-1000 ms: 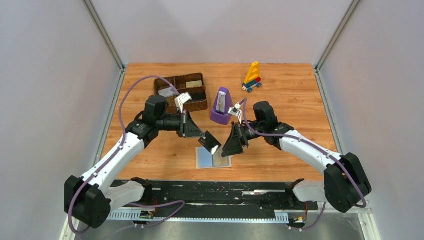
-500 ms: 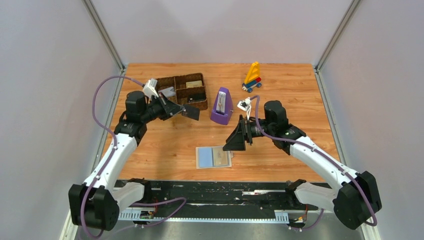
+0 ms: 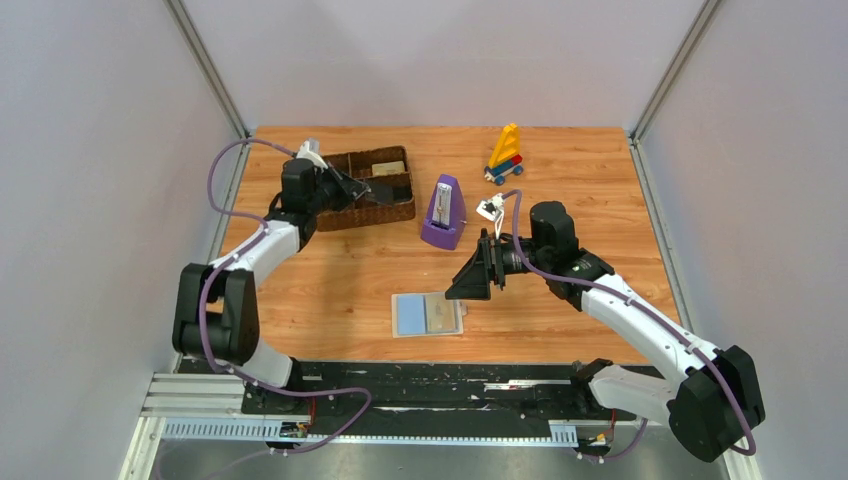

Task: Take the credit cards out of the card holder
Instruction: Place the credit card in the storage box.

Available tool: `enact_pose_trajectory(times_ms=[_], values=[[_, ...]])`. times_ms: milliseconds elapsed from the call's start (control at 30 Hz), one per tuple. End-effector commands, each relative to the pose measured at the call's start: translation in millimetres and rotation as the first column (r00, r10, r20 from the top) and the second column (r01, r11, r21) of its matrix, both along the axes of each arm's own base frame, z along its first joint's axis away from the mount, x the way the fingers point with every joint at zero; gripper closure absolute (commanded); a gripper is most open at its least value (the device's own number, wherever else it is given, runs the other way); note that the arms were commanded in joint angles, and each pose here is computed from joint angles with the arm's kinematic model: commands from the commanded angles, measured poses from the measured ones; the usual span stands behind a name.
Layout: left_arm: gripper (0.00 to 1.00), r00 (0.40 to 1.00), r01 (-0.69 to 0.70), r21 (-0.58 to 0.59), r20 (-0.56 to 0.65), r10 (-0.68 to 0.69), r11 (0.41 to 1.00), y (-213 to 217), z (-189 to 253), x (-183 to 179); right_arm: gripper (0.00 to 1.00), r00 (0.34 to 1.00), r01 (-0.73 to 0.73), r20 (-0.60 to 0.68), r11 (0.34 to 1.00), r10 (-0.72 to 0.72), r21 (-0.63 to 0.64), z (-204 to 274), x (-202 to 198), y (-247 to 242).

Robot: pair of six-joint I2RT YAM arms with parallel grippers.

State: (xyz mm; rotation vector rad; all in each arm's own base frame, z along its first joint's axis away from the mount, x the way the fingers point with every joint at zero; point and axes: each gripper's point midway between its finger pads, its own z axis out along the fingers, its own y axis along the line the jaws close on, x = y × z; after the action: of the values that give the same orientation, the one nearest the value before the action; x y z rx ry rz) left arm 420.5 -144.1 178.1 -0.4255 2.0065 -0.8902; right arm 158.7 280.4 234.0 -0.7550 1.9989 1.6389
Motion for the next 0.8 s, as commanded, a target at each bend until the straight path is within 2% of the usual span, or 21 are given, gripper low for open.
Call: enact_pose_trajectory(times_ms=[0, 533, 767], values=[[1.00, 0.990, -0.022, -0.028, 0.139, 0.026, 0.999, -1.3, 31.3, 40.8, 0.00, 0.998, 0.005, 0.055, 1.000, -0.007, 0.019, 15.7, 5.2, 1.0], [1.00, 0.993, 0.007, -0.061, 0.121, 0.001, 0.998, -14.4, -20.6, 84.2, 0.00, 1.000, 0.001, 0.021, 1.000, -0.001, -0.018, 4.0, 15.8, 6.5], [1.00, 0.994, 0.019, -0.083, 0.105, -0.011, 0.996, -18.4, -38.9, 87.9, 0.00, 1.000, 0.007, 0.016, 1.000, -0.006, -0.030, -0.1, 18.9, 7.3]])
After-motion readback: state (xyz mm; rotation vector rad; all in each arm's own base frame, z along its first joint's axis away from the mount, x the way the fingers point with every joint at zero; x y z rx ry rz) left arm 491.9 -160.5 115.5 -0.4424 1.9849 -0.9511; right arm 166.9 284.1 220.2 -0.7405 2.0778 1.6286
